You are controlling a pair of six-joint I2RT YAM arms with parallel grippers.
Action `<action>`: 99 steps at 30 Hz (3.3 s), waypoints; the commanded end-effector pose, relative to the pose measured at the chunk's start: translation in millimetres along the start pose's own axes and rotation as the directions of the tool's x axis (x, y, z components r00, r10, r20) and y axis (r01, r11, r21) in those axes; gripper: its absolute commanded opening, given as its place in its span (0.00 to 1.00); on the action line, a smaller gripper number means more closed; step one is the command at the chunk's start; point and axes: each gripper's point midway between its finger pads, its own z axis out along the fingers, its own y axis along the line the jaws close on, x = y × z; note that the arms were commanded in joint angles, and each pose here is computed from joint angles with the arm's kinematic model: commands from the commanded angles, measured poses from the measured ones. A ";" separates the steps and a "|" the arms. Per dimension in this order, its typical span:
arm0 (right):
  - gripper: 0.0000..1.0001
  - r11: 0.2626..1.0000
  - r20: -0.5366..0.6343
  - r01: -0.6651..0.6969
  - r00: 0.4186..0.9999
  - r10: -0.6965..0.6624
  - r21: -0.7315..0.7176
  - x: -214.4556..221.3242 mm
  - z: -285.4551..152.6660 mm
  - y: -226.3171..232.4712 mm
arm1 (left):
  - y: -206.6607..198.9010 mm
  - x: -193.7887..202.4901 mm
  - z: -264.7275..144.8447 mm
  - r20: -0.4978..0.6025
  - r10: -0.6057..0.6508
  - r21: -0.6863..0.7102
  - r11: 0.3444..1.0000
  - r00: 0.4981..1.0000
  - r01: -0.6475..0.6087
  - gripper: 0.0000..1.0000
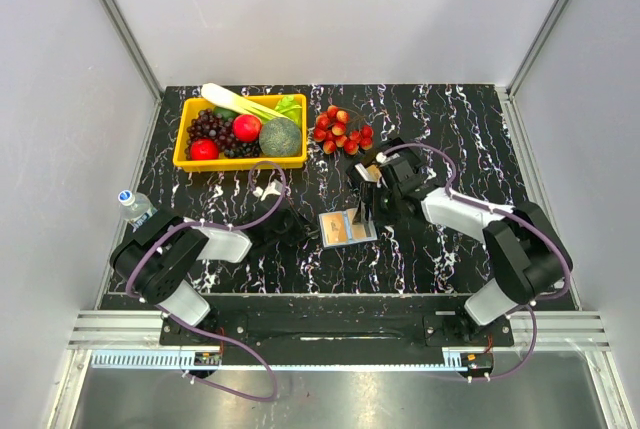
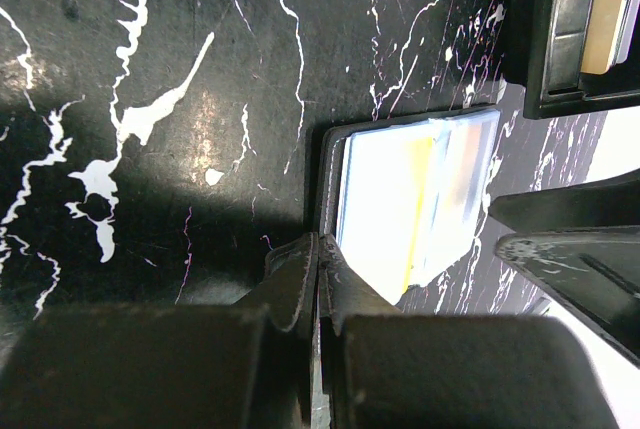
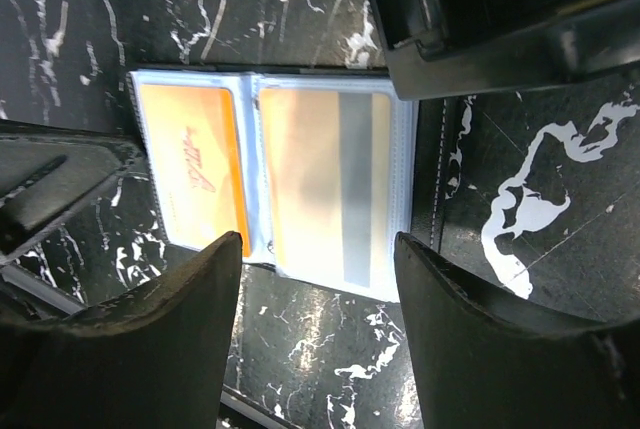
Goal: Put the credit cards into the card holder
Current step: Close the card holder at the center of the board.
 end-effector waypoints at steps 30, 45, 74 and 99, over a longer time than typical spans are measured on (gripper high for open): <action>0.59 0.978 -0.014 0.019 1.000 -0.022 -0.207 -3.8 -15.9 45.8 | 25.8 30.9 1.4 -0.124 0.026 -0.067 0.997 0.992 -0.034 0.00; 0.71 0.994 0.079 0.017 0.997 -0.026 0.104 -17.7 -25.2 -33.4 | -4.0 -14.0 -44.8 0.038 0.214 -0.076 0.975 0.976 -0.211 0.57; 0.71 1.000 -0.032 -0.013 0.999 0.013 -0.024 4.7 7.7 -20.2 | -0.4 -6.0 -37.8 -0.002 0.172 -0.119 0.978 0.985 -0.171 0.36; 0.72 0.992 -0.043 -0.072 0.997 0.068 -0.103 11.0 11.7 -8.5 | -101.4 -23.4 -42.1 -0.004 0.263 0.124 0.958 0.965 -0.260 0.00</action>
